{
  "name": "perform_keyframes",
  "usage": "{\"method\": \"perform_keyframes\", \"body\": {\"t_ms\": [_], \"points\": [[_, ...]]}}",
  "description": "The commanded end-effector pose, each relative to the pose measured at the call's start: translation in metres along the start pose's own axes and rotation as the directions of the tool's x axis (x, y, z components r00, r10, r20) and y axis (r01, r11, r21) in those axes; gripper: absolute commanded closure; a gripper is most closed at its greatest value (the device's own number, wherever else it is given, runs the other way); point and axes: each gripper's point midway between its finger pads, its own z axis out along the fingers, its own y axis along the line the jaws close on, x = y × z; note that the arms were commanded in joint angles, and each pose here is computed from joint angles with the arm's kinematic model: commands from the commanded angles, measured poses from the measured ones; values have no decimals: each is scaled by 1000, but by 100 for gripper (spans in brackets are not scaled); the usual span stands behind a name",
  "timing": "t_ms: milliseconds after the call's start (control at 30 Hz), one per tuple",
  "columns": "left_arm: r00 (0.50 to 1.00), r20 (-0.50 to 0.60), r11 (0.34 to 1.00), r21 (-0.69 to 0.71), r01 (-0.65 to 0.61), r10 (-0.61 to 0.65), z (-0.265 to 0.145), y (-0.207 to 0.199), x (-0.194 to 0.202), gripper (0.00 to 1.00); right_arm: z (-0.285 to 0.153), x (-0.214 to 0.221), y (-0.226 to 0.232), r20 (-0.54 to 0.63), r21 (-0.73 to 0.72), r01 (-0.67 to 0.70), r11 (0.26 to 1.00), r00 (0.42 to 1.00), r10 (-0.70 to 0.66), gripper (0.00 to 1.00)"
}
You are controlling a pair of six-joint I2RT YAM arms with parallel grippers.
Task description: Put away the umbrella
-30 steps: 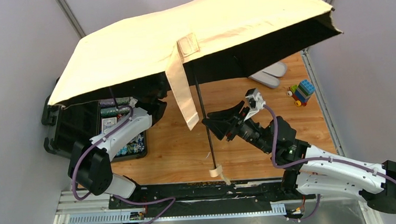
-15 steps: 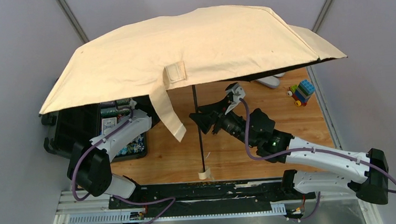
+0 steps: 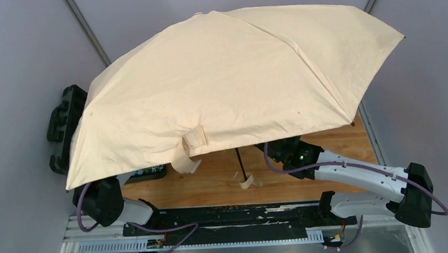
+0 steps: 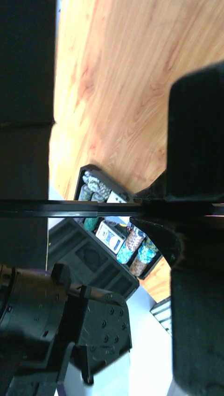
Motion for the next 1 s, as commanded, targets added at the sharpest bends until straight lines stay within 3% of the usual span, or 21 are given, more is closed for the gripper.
{"method": "perform_keyframes", "body": {"t_ms": [0,233,533,600,667,700,933,967], "points": [[1000,1,999,45,-7,7,-3,-27,-3,68,-4,-35,39,92,-172,49,984,995,-34,100],[998,53,999,21,-39,38,-7,-17,-12,49,-14,-36,43,97,-207,8,978,995,13,100],[996,49,996,35,-82,80,0,-22,-11,46,-16,-31,44,78,-213,-22,977,996,39,100],[994,52,995,33,-99,97,1,-23,-12,58,-16,-27,43,67,-213,-27,977,997,42,100],[991,51,993,8,-122,121,2,-20,-13,89,-16,-22,41,58,-209,-34,977,997,47,100],[990,44,991,-10,-132,133,2,-17,-12,99,-16,-21,41,56,-208,-35,978,997,47,100],[975,-60,966,-141,-219,212,-24,17,6,100,-14,-44,30,129,-141,58,988,991,-40,100],[978,-31,967,-149,-208,206,-30,19,2,100,-14,-45,29,128,-134,69,989,990,-52,100]]}}
